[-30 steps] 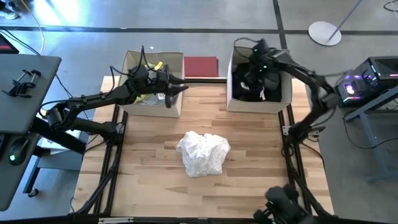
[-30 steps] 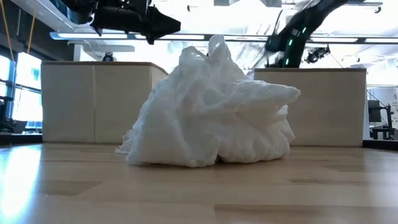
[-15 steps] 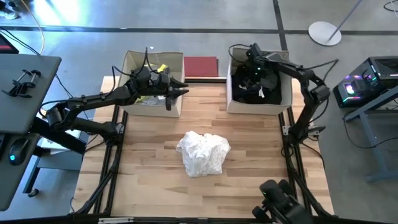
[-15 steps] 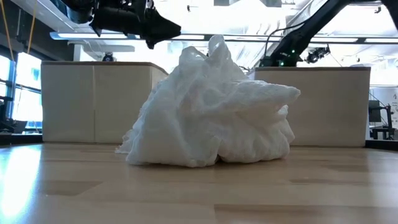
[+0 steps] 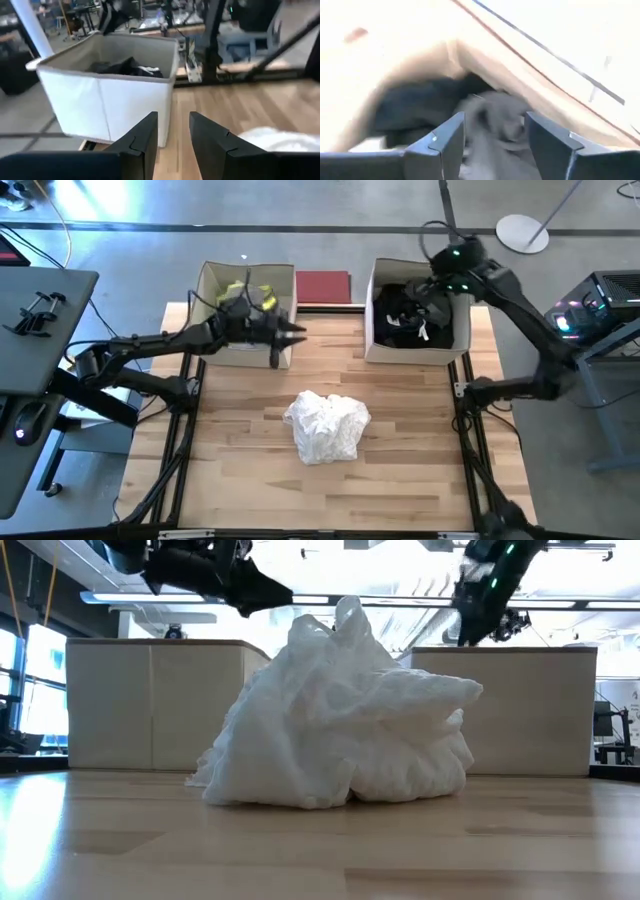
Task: Sort clothes
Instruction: Put the white blouse into the left brown laundry organizer
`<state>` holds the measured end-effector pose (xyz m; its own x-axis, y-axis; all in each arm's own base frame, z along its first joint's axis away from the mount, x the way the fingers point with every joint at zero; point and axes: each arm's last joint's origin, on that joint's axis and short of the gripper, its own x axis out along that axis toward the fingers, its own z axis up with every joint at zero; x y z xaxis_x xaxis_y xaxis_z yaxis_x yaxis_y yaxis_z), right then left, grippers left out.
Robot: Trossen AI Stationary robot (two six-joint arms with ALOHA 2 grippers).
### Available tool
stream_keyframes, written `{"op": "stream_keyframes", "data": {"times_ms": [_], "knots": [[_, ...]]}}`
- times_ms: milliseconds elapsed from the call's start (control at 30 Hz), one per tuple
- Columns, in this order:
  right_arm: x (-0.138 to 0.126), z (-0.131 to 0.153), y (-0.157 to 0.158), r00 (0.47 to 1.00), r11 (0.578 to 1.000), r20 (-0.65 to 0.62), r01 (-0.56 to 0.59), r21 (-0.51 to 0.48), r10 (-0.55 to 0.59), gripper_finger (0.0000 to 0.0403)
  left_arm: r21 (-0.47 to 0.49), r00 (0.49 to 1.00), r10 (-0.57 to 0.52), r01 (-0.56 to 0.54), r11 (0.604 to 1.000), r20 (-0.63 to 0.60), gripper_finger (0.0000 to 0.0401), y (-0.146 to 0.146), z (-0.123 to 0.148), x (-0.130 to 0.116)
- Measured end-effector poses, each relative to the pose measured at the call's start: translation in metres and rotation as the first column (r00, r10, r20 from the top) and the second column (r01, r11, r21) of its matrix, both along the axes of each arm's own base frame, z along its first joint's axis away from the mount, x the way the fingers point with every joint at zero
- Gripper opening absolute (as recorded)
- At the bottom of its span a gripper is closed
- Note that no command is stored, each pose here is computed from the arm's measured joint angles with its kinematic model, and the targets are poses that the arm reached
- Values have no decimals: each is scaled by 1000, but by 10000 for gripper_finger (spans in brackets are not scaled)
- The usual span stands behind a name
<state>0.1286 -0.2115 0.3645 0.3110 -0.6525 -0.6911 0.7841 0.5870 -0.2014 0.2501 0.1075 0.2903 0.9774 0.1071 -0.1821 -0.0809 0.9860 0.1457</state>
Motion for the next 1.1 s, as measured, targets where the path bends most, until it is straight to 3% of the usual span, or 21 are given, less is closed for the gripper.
{"op": "stream_keyframes", "data": {"times_ms": [100, 200, 400, 533, 633, 800, 967, 1033, 1100], "knots": [[-2, 20, 29, 981, 990, 133, -136, -28, 138, 194, 87, 1000, -14, 16, 996, -23, 87, -20, -1, 8], [2, 34, 58, 913, 948, 256, -314, -54, 317, 194, 108, 999, -41, 43, 993, -17, 74, -42, 0, 15], [17, 47, 112, 733, 793, 330, -602, -91, 595, 194, 108, 992, -125, 126, 986, -16, 61, -98, 0, 23], [31, 44, 141, 646, 696, 316, -715, -70, 695, 194, 146, 997, -77, 78, 986, -13, 50, -152, -3, 24], [46, 27, 159, 585, 633, 310, -770, -77, 749, 194, 129, 1000, -13, 13, 992, -1, 40, -189, -9, 22], [66, -21, 186, 548, 595, 323, -801, -64, 772, 194, 18, 1000, 12, -13, 1000, 9, 29, -227, -28, 25], [73, -64, 217, 526, 580, 349, -812, -67, 776, 194, -205, 997, 49, -37, 978, 56, 29, -240, -54, 44], [74, -77, 230, 511, 567, 357, -821, -68, 782, 194, -238, 995, 40, -18, 971, 92, 40, -242, -63, 54], [73, -89, 241, 494, 550, 362, -832, -66, 790, 194, -206, 995, 7, 15, 978, 102, 61, -242, -73, 62]]}}
